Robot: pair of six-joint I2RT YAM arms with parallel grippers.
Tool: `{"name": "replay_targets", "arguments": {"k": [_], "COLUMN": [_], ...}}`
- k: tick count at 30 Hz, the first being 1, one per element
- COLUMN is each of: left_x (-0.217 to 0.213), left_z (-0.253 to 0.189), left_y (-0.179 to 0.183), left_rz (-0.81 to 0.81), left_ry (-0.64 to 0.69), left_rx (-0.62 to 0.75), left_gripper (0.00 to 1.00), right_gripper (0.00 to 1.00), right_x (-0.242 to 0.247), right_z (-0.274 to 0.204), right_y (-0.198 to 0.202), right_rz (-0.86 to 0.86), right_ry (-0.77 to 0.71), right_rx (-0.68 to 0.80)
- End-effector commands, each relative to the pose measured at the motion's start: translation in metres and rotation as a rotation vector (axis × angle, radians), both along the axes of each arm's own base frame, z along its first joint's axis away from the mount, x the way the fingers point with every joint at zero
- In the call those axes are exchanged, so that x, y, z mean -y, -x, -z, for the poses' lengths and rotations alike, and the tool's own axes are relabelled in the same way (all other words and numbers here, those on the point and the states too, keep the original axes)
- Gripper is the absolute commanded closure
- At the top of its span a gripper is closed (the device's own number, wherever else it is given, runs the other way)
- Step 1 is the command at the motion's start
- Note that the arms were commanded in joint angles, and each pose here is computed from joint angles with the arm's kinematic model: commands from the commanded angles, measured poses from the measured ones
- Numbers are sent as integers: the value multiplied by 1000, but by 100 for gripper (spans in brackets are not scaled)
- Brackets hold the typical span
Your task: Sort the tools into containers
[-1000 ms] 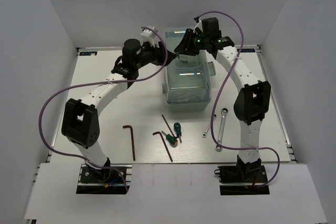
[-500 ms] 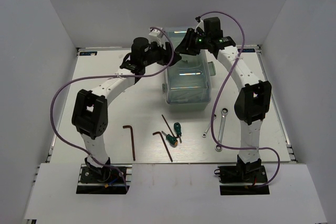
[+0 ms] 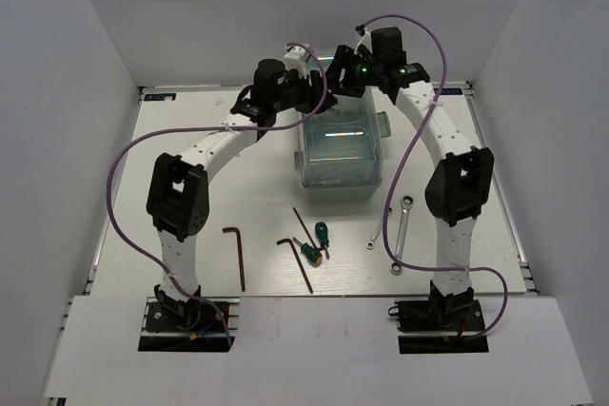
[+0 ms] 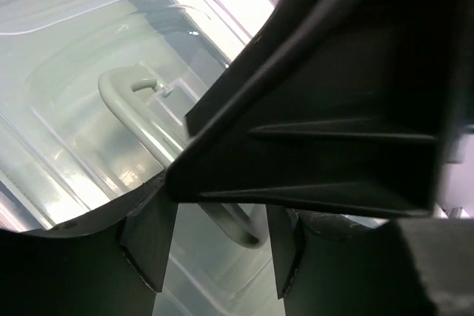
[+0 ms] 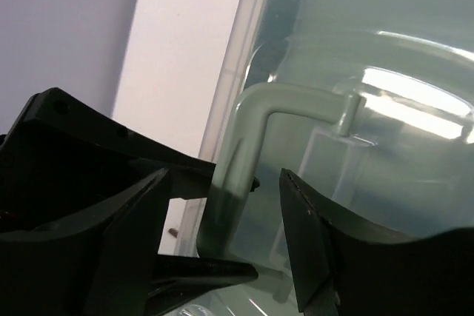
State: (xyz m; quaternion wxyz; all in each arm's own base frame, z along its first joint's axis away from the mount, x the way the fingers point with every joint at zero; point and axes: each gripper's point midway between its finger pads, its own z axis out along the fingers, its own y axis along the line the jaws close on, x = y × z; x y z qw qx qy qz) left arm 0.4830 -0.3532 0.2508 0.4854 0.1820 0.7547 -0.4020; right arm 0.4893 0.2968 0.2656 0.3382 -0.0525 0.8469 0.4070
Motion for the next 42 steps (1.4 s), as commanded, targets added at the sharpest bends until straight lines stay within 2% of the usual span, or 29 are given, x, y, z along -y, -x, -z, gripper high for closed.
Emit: {"name": "replay_targets", "arguments": {"k": [1,5,6,8,9,10,11,12,13,14,15,16,17,18,19,21,28,36,42], "left_x": [-2,0,1,-1,1,0,0,1,1,5,5,6,6,8,9,10,10,11,11], "left_z": [20,27,23,28,27,25,30,23,26,31,27,22,31,29,20,21,18,20,20], "left_y": [1,-2,-3,-5,-7,-9,-11,-12,-14,-13,-13,-14,-15,-17,-18,-20,-21,-18,-18], "left_rz": [-36,-58,-58,-84,-84,-95,-109,-108,-109,-116,-116,-118,-118,-118,-120,-120,-120,-114,-114], "left_ry": [-44,-57,-53,-52,-51,-47,-48,-40,-44,-47,-44,-33,-44,-40,-27,-27,-26,-24,-24], "left_rx": [-91,-112,-104,-136,-133,-139,-153,-140,-148,-161,-157,-155,-173,-167,-162,-162,-160,-177,-177], "left_gripper": [42,45,45,48,48,48,50,50,51,52,58,63,68,77,81,90,94,94,96], "right_gripper": [33,34,34,35,35,35,35,35,35,35,35,33,33,32,29,29,29,32,37], "right_x": [20,73,103,135,152,161,170,197,202,210,226,218,220,231,215,214,195,195,195], "right_z": [-53,-78,-63,-74,-45,-44,-20,-10,28,32,42,67,76,90,98,114,117,121,126], "right_y": [1,-8,-17,-21,-21,-17,-14,-17,-5,-6,-5,8,5,4,10,9,-1,-6,-16], "right_rz": [30,216,326,393,425,443,438,469,424,439,452,365,354,350,227,167,39,58,66], "right_ry": [138,358,485,569,634,624,638,618,605,510,472,352,302,263,156,108,-61,-154,-152], "right_rx": [225,362,357,414,356,336,279,231,138,101,64,-29,-53,-100,-119,-137,-110,-135,-157]}}
